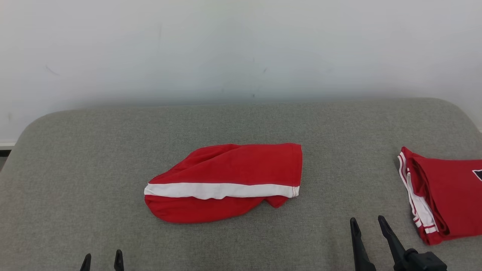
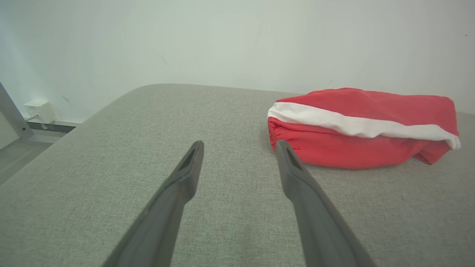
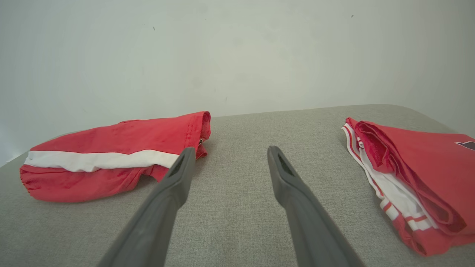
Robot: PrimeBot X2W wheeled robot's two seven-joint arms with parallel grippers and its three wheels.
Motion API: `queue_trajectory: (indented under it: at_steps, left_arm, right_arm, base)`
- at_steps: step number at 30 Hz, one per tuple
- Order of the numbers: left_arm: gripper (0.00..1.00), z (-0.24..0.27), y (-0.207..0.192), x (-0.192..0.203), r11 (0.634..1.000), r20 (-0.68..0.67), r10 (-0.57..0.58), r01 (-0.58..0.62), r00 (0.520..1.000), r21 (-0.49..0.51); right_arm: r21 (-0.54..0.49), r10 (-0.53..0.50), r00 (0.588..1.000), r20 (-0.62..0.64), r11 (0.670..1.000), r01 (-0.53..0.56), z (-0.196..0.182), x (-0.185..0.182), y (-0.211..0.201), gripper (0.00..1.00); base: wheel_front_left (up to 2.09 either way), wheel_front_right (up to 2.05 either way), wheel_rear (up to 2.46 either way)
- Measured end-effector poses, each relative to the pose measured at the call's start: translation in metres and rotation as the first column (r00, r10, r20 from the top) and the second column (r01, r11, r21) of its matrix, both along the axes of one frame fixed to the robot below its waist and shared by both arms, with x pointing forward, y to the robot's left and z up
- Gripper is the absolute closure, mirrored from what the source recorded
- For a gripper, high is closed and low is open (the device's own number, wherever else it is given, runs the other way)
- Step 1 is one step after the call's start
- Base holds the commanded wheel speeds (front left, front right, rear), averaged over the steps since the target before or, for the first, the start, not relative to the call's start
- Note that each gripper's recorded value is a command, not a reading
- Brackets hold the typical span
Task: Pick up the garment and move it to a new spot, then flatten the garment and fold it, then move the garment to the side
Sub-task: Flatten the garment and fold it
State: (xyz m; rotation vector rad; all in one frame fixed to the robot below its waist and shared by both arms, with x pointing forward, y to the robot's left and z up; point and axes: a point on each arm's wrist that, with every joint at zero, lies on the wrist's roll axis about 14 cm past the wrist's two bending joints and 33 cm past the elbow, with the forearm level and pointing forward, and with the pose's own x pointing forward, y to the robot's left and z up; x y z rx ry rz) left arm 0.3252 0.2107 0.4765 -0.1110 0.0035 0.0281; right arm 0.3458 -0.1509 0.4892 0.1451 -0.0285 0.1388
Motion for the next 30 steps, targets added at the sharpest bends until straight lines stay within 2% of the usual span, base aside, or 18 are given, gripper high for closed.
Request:
queue_trajectory:
  at_steps: [21, 30]
  left_arm:
    - [0.0, -0.007, -0.001, 0.004, 1.0, -0.024, -0.021, 0.021, 0.999, 0.0]
    - [0.0, -0.003, -0.003, 0.034, 0.998, -0.019, -0.06, 0.06, 0.998, 0.01]
  right_arm:
    - [0.009, 0.003, 1.0, -0.002, 1.0, -0.003, 0.0, 0.003, 0.001, 0.0]
    - [0.011, 0.021, 1.0, 0.006, 1.0, -0.021, 0.003, 0.012, 0.008, 0.0]
  base:
    - [0.0, 0.0, 0.0]
    - [0.0, 0.0, 0.0]
